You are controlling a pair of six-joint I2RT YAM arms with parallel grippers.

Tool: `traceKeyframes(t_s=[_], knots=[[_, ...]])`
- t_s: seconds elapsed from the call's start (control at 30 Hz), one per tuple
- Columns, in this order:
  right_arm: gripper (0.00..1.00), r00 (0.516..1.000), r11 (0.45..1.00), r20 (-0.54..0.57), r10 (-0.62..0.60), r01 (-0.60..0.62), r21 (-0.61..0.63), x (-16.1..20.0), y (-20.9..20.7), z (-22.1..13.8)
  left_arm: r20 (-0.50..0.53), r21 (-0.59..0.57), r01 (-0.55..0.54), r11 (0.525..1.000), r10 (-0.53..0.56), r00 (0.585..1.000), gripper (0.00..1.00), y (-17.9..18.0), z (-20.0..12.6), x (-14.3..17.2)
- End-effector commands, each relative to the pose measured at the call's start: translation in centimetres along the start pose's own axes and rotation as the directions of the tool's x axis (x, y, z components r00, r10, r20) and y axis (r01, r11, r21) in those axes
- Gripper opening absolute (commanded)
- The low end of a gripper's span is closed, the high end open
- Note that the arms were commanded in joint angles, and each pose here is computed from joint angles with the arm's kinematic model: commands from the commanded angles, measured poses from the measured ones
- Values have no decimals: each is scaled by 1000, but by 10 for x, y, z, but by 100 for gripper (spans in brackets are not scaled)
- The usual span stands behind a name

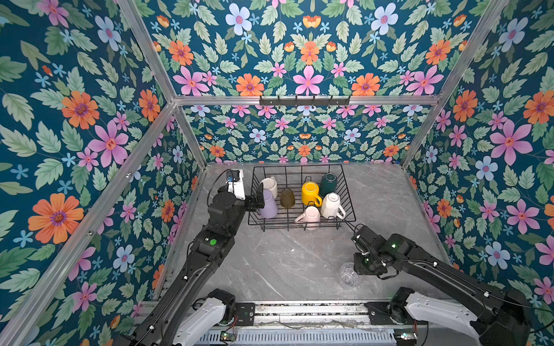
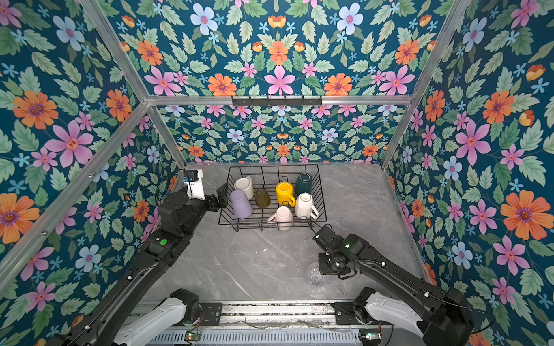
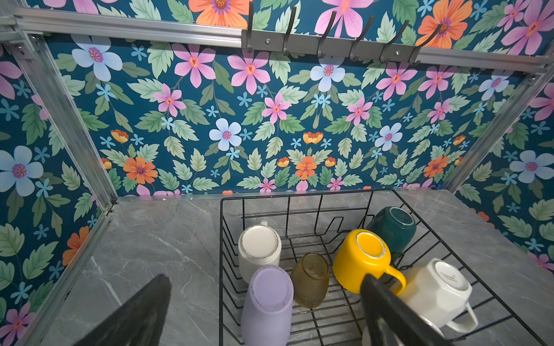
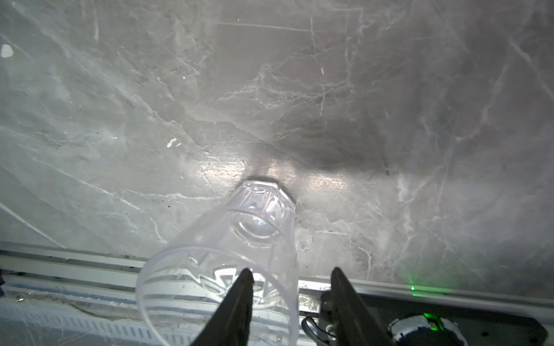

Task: Load cups into a dish rack
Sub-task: Pick up the cup from the bottom-center of the table.

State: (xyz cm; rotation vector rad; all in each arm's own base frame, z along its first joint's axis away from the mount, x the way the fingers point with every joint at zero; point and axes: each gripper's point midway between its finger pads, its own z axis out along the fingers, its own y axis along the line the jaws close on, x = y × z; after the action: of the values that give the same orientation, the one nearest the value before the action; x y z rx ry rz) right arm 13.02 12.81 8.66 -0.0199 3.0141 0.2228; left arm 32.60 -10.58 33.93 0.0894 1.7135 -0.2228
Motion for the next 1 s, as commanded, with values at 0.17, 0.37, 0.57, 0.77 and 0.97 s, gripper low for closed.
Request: traceKeyframes(t_s=[0.17, 0.37, 0.57, 0.77, 0.97], knots=[[28, 1000, 1000, 17, 14, -14, 6, -9, 5, 15, 39, -26, 20, 999, -19, 999, 100, 5, -2, -6], [13, 999, 1000, 40, -7, 8, -29, -19, 17, 13, 53, -77, 36, 996, -32, 998, 100, 16, -7, -5], [0, 998, 998, 57, -27, 30, -51, -25, 24, 7, 83, -108, 63, 992, -55, 995, 100, 24, -14, -8], [0, 990, 988, 135, -38, 57, -141, -42, 40, -26, 98, -99, 97, 990, -87, 991, 100, 27, -15, -7], [0, 956, 903, 290, 50, 81, -422, -82, 72, -84, 117, 39, 133, 990, -136, 984, 99, 12, -15, -9]])
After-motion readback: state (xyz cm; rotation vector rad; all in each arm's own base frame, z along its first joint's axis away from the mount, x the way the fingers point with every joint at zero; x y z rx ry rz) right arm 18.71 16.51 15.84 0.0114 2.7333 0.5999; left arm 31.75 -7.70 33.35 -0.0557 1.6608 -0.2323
